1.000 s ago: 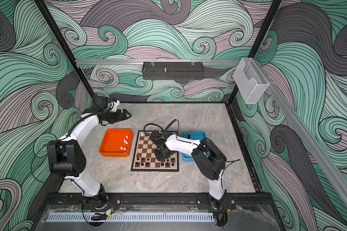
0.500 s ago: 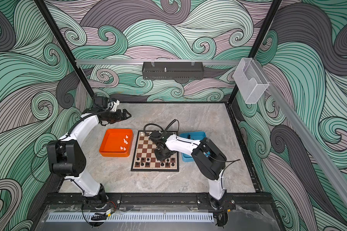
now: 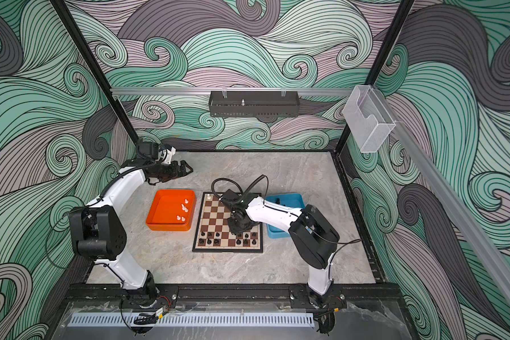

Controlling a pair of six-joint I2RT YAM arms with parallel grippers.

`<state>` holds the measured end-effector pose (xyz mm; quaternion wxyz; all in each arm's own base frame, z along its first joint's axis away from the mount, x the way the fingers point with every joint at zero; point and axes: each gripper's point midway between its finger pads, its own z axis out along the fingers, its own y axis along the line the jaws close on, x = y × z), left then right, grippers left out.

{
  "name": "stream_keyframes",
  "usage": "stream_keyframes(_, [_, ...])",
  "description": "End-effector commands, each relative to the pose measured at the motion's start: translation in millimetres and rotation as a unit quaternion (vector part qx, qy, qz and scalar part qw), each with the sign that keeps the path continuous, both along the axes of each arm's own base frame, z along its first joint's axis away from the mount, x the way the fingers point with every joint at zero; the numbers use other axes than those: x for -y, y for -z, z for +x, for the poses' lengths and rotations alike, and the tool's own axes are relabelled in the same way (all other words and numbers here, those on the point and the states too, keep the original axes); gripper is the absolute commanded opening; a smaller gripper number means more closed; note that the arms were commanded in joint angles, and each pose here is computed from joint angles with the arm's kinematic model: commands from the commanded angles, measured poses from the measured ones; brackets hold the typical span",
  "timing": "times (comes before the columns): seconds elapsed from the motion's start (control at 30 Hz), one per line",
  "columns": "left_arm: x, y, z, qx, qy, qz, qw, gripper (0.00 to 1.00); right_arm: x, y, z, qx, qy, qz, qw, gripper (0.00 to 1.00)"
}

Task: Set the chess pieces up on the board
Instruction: 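Open the right gripper and move it back over the blue tray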

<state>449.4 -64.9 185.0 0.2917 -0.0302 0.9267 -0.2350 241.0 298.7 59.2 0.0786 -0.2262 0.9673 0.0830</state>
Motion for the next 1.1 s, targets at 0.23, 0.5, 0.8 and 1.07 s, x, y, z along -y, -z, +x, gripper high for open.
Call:
stream_keyframes(0.23, [-2.0,-6.1,-0.4,0.008,-0.01,0.023,1.0,0.95,34.2,-73.3,51.5,0.069,0.052,0.045,0.995,0.44])
stream_keyframes(0.5, [100.9,7.0,-28.6,0.007,0.102,0.07,0.992,0.95,107.4,-96.5,88.4,0.105,0.141,0.038,0.984,0.86])
stream_keyframes(0.8, [197.2,25.0,-77.5,-0.019,0.226,0.073,0.971,0.95,180.8,-77.1,82.7,0.06,0.209,0.002,0.976,0.99])
stream_keyframes(1.07, [221.9,30.7,-94.5,-0.023,0.26,0.069,0.963,0.95,211.8,-39.9,74.8,0.011,0.231,-0.034,0.972,0.73])
